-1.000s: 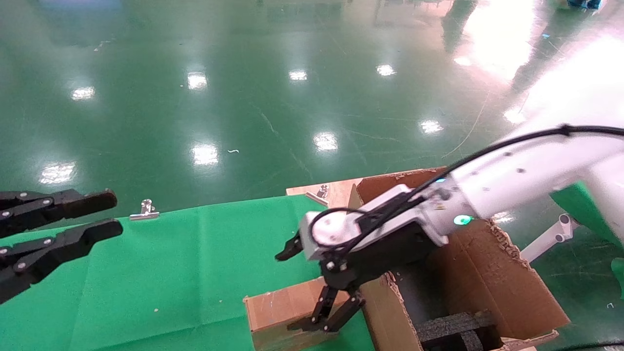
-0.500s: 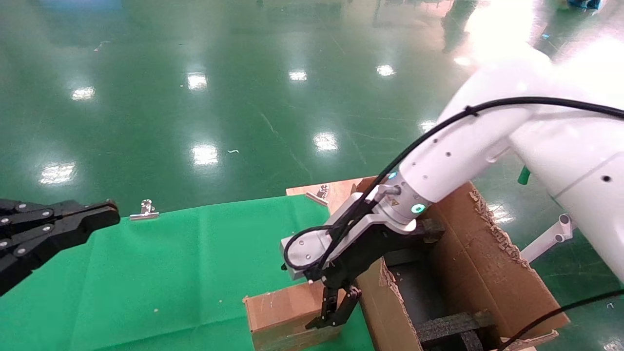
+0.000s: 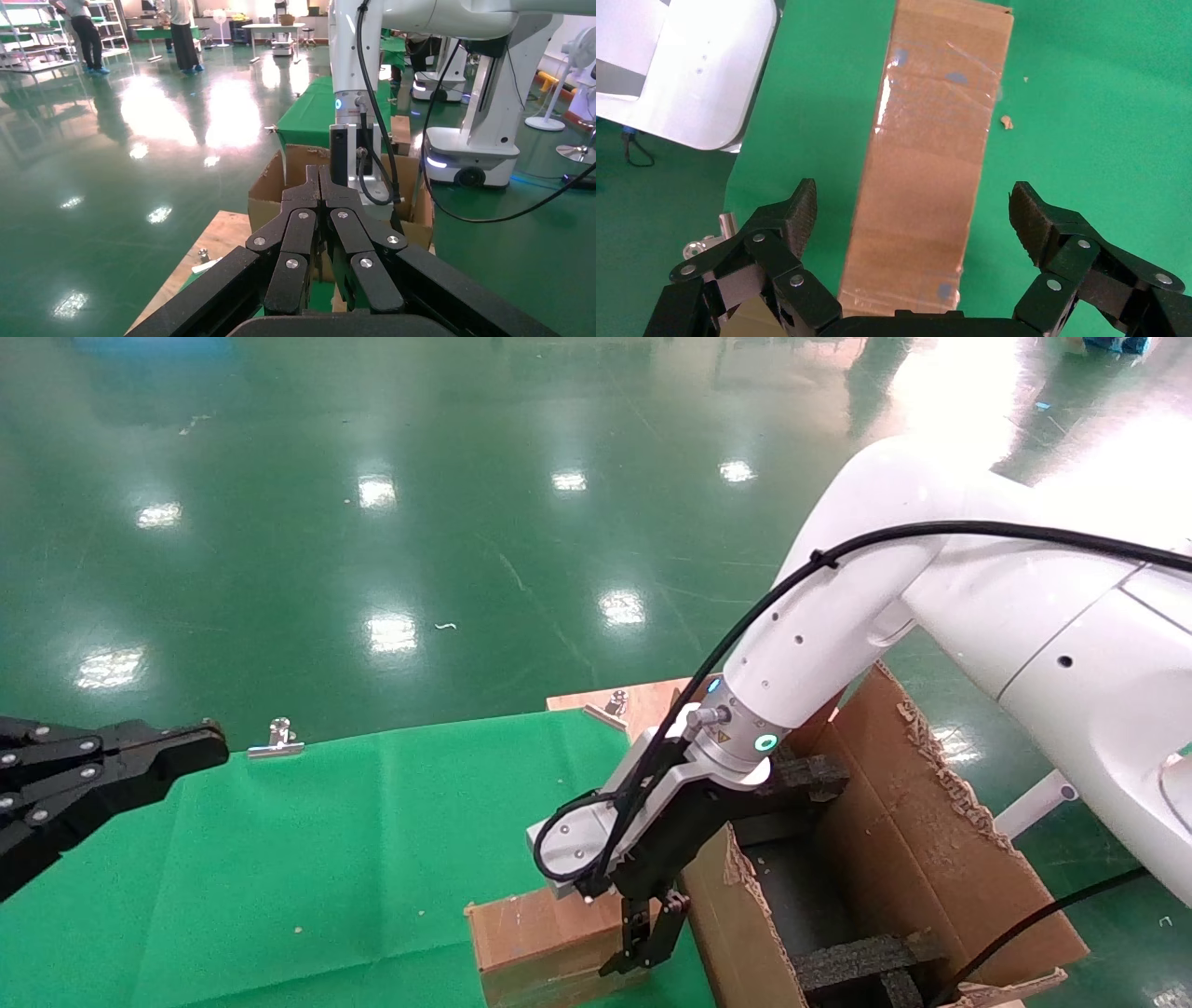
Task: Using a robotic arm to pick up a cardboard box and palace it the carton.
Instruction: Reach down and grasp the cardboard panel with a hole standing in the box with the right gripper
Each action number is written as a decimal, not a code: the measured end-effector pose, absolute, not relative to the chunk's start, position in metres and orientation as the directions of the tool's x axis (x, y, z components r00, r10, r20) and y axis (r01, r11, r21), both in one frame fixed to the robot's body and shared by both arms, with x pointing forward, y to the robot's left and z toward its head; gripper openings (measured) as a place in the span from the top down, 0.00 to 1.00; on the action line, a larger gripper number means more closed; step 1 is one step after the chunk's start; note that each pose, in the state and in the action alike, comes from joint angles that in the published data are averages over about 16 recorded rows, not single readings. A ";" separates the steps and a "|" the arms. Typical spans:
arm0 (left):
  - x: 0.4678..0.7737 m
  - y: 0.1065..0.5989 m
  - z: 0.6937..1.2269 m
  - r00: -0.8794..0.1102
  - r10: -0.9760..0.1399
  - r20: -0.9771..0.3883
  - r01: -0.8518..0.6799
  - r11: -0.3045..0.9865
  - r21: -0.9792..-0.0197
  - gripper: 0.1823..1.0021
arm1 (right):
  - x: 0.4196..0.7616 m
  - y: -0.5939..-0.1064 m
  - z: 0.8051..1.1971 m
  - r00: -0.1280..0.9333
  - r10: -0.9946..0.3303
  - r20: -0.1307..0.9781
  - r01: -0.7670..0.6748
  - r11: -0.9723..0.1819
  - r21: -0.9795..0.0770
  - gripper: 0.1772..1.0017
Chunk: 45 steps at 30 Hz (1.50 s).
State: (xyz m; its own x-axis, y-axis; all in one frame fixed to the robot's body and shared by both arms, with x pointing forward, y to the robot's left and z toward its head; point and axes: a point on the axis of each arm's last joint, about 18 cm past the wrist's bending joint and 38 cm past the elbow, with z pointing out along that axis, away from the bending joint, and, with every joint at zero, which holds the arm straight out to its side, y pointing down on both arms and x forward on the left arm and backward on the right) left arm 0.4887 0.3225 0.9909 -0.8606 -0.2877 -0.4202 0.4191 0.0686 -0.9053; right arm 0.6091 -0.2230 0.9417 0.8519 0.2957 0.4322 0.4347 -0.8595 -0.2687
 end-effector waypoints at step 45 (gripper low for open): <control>0.489 0.323 0.991 -0.861 -0.288 -0.420 0.419 0.069 -0.906 0.21 | 0.612 -0.222 0.941 0.849 0.309 0.429 0.442 -0.859 -0.257 0.65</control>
